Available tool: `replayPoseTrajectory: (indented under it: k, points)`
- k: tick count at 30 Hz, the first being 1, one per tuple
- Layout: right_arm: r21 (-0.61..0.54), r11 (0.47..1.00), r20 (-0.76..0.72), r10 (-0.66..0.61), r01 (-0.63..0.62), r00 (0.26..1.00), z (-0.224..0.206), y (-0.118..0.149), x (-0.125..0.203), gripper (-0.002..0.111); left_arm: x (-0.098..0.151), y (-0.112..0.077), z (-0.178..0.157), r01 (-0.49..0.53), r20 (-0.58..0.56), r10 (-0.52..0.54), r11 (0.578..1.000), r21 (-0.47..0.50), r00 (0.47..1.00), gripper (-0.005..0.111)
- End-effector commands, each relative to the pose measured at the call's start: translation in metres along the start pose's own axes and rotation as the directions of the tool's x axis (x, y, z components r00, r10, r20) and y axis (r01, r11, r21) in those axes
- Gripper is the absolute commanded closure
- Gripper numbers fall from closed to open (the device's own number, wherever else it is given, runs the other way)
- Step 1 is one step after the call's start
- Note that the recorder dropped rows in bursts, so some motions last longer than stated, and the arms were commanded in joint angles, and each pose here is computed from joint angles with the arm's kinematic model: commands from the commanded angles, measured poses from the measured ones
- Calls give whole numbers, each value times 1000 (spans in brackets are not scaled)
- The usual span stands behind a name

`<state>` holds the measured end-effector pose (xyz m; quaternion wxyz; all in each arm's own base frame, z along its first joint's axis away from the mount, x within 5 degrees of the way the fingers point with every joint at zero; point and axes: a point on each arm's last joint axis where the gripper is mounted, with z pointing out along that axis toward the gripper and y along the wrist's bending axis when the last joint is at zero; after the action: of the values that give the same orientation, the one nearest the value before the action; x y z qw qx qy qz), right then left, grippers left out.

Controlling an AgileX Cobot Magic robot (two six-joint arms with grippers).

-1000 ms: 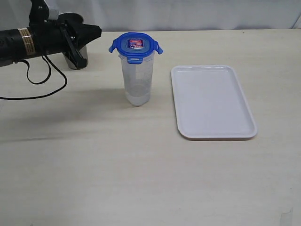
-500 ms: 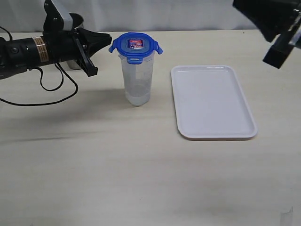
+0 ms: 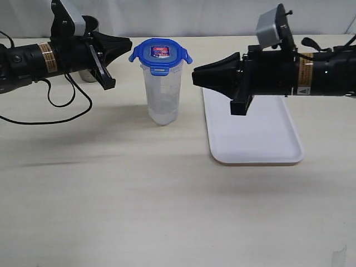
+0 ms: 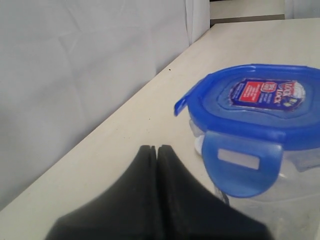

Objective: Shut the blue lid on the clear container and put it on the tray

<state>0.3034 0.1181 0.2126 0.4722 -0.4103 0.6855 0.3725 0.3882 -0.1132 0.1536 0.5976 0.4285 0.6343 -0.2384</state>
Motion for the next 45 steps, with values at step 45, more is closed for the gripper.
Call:
replayPoseTrajectory:
  k: [45]
  points:
    - [349, 929, -256, -32, 123, 966, 52, -31, 3, 104, 2, -4, 0, -15, -16, 16, 999, 45, 1000, 107]
